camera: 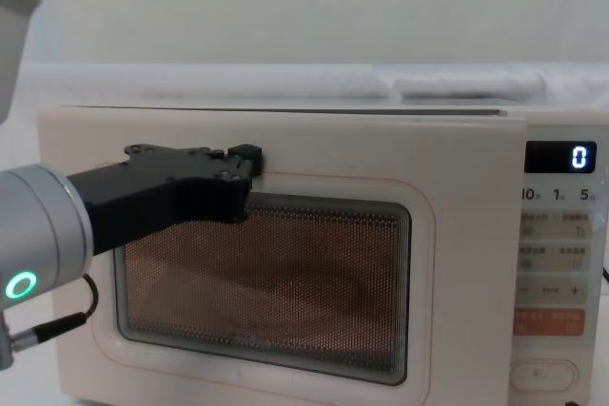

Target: Press the button to open the microwave door with one hand; close the microwave door with the other hand.

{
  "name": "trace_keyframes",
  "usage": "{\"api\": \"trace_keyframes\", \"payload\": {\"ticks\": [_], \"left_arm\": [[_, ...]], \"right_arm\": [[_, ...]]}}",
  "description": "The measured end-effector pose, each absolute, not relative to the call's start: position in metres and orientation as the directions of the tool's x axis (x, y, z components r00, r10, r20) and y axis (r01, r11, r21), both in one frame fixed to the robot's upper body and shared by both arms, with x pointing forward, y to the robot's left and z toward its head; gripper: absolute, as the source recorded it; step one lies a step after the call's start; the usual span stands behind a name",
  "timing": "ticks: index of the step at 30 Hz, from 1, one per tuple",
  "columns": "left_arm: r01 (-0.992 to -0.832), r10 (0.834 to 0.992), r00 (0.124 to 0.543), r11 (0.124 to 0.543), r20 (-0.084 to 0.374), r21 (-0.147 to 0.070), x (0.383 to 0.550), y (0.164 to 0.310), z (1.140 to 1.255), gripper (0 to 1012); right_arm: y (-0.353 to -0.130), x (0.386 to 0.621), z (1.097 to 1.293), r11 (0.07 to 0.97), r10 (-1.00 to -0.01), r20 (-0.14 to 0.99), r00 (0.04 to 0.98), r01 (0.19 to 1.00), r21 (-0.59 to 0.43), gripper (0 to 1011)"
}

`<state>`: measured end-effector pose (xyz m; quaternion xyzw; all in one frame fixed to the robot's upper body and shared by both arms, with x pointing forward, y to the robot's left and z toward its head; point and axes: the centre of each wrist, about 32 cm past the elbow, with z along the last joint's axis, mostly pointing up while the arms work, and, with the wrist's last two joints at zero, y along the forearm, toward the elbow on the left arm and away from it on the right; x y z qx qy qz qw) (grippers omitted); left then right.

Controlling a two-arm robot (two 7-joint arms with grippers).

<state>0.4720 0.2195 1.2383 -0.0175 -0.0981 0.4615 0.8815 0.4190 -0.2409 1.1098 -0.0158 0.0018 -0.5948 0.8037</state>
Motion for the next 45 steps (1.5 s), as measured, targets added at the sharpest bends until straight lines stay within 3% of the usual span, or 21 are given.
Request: {"api": "trace_keyframes", "payload": {"ticks": [14,45], "left_arm": [[-0.822,0.828,0.538,0.557,0.159,-0.118,0.494,0.214,1.241,0],[-0.835,0.84,0.527,0.54,0.129,-0.107,0.51,0.21,1.24,0]], "right_arm": [[-0.241,0.419,1.11,0.292,-0.956,0.016,0.292,0.956,-0.028,1002],[-0.241,0.419,1.11,0.292,-0.956,0.016,0.292,0.956,-0.028,1002]]}}
